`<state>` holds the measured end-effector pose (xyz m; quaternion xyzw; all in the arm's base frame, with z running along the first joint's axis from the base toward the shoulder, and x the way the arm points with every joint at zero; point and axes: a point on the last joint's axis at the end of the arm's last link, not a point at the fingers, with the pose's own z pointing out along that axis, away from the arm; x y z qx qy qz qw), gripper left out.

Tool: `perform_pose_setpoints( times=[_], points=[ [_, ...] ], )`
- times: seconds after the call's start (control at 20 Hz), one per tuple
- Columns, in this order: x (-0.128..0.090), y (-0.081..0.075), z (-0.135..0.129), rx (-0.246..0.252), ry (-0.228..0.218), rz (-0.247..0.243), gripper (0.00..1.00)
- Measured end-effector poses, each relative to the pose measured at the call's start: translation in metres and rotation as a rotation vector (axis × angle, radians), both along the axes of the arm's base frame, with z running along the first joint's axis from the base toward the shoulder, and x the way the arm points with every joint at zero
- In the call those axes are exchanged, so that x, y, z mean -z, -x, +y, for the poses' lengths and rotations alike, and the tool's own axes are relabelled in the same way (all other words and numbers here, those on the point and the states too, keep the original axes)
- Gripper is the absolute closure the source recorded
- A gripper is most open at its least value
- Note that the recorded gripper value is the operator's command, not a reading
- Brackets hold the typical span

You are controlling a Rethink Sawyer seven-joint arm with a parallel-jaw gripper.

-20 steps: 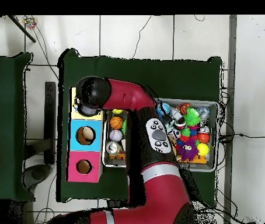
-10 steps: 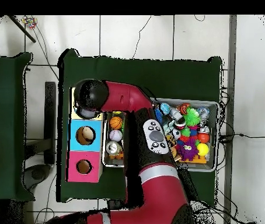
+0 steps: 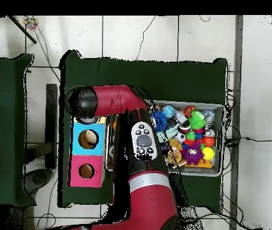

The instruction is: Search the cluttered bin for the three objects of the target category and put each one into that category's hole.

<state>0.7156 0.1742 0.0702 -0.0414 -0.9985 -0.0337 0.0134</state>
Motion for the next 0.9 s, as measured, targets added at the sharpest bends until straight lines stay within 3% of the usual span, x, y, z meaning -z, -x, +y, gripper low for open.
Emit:
perform_pose_setpoints(
  times=[0.25, 0.9],
  points=[
    [-0.0046, -0.0014, 0.0019, -0.022, 0.021, -0.017, 1.0],
    [-0.0055, -0.0031, -0.0015, -0.007, 0.003, -0.003, 1.0]
  ],
)
